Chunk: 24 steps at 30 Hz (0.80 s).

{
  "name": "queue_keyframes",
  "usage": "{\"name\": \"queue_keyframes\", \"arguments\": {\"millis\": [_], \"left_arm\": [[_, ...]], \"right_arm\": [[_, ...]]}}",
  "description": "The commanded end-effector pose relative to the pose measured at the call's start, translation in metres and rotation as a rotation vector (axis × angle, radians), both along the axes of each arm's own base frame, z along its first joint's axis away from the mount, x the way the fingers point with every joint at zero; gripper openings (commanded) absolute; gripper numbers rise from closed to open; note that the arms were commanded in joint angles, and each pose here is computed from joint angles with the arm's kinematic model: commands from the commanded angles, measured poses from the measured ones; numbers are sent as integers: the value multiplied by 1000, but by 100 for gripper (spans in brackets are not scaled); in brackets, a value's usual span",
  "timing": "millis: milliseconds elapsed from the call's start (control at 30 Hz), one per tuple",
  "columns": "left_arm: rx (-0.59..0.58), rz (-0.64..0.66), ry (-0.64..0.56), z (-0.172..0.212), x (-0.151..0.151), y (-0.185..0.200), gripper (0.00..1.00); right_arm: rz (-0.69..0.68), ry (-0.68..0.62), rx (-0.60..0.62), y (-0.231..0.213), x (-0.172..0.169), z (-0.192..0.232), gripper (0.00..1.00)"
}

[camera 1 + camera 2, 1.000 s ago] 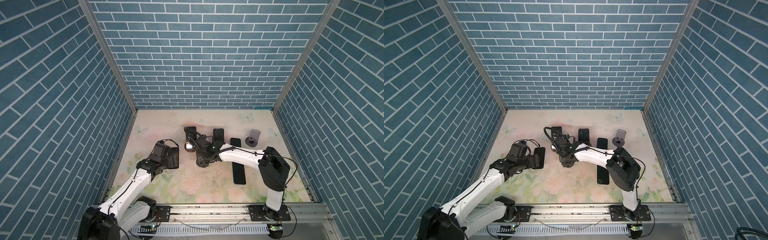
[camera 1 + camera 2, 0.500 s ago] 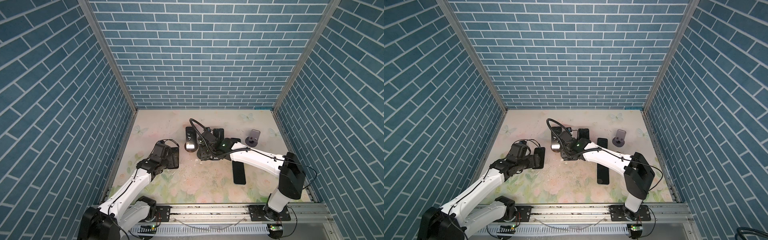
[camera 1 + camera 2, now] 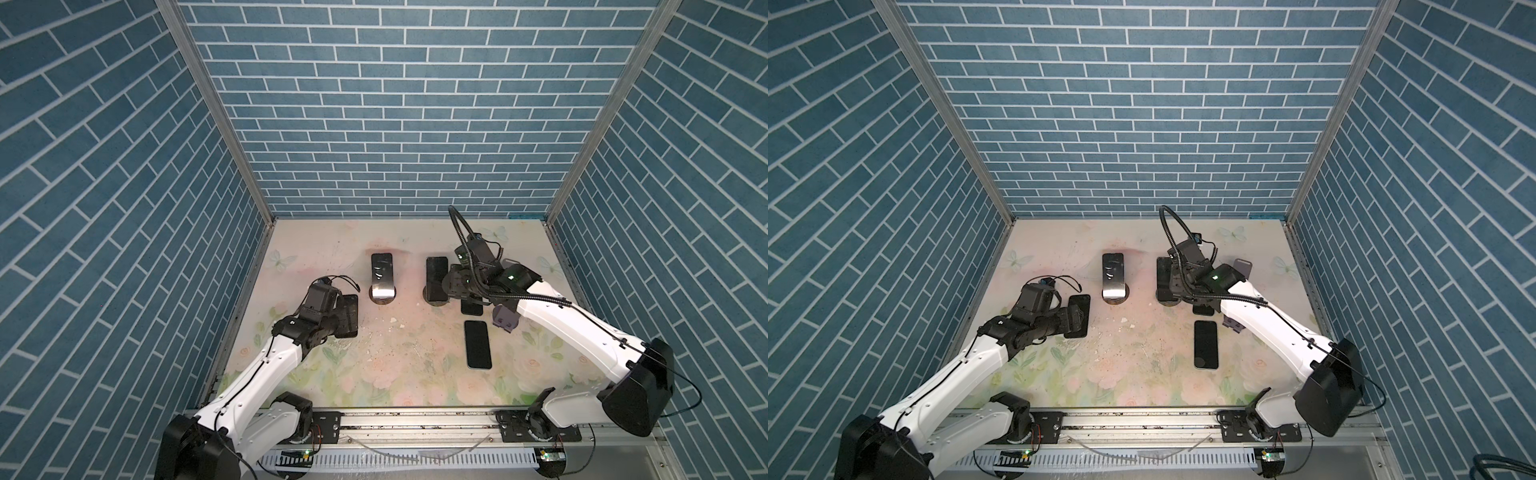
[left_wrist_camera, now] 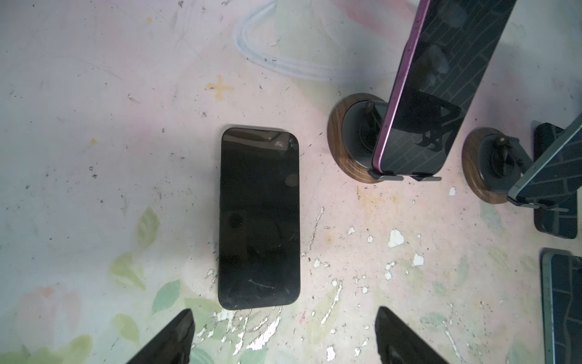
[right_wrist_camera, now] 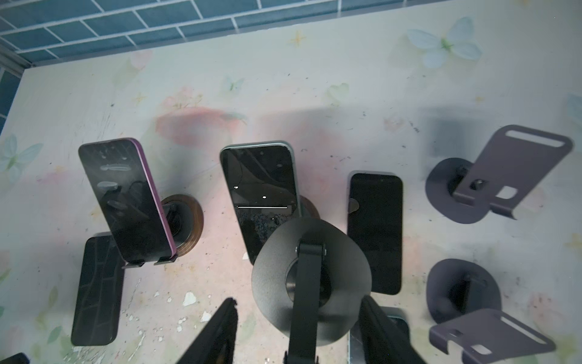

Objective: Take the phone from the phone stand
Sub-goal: 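Lift the grey stand with the right gripper and carry it farther away, then lower the grey stand at the far corner and open the right gripper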

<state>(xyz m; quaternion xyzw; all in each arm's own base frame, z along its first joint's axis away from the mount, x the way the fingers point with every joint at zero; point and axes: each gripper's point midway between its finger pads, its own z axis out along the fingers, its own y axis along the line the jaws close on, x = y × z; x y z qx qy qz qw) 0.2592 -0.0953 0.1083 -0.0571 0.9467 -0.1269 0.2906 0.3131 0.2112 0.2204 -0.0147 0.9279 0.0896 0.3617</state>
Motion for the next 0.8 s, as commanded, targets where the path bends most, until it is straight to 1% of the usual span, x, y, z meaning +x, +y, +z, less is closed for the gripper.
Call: {"name": "queue_keyframes", "arguments": {"millis": [0, 100, 167, 500, 767], "left_arm": [[-23, -46, -10, 14, 1, -11, 90], [-18, -66, -12, 17, -1, -16, 90], [-23, -83, -33, 27, 1, -22, 90], [-15, -144, -54, 31, 2, -49, 90], [38, -196, -76, 36, 3, -67, 90]], "right_arm": [[-67, -13, -69, -45, -3, -4, 53], [-115, -17, -80, -67, -2, -5, 54], [-145, -10, -86, -81, -1, -8, 54], [-256, 13, -105, -136, 14, -16, 55], [-369, 47, -80, -187, 28, -29, 55]]}}
